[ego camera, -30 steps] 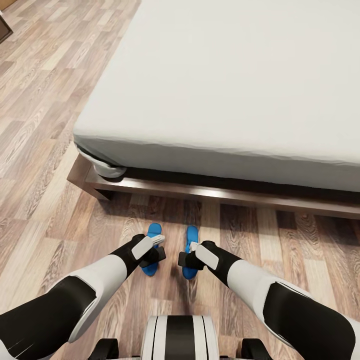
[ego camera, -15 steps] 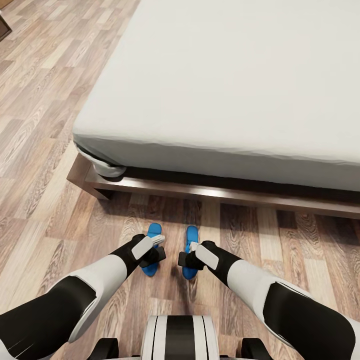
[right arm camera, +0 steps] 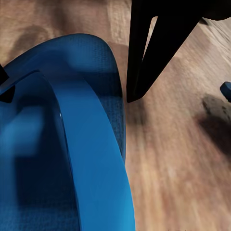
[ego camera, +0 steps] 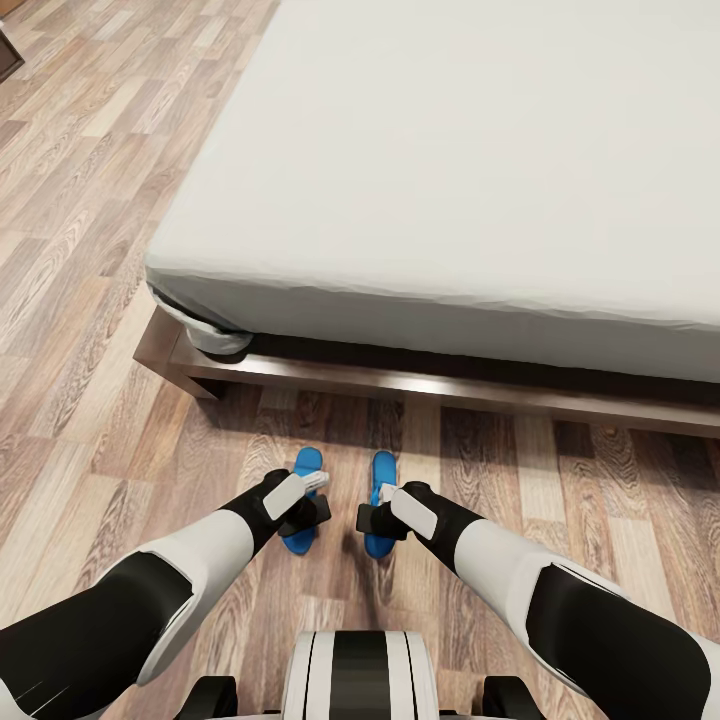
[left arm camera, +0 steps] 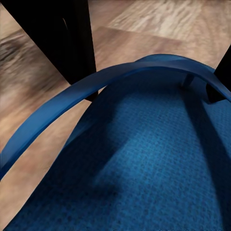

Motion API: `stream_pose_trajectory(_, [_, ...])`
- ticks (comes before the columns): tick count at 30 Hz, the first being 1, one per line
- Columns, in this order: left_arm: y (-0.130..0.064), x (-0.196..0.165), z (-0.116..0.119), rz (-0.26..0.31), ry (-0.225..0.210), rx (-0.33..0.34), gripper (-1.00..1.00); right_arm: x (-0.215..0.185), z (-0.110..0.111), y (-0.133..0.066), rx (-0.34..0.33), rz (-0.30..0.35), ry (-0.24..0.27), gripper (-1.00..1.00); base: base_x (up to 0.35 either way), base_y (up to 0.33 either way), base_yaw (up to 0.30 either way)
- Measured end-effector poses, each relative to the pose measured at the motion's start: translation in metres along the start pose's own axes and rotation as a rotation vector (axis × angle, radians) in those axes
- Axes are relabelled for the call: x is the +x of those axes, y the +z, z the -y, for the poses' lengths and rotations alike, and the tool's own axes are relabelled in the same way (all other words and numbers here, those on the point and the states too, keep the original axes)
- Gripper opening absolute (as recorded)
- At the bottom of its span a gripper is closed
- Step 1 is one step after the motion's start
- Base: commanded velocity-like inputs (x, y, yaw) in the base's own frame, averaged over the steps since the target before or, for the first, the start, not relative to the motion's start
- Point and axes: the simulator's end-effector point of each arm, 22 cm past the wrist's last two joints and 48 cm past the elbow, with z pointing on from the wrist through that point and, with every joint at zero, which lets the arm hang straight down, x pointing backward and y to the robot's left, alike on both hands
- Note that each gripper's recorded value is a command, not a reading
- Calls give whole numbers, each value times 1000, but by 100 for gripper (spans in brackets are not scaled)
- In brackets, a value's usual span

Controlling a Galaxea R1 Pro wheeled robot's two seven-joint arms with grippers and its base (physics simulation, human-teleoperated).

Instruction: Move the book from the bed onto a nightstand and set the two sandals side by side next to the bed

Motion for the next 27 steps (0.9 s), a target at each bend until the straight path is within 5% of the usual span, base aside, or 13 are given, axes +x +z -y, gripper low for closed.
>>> stream_pose_trajectory(27, [7,5,-3,-14,-2,-6,-100,4,3,6,2,-11,4,-100,0,0,0])
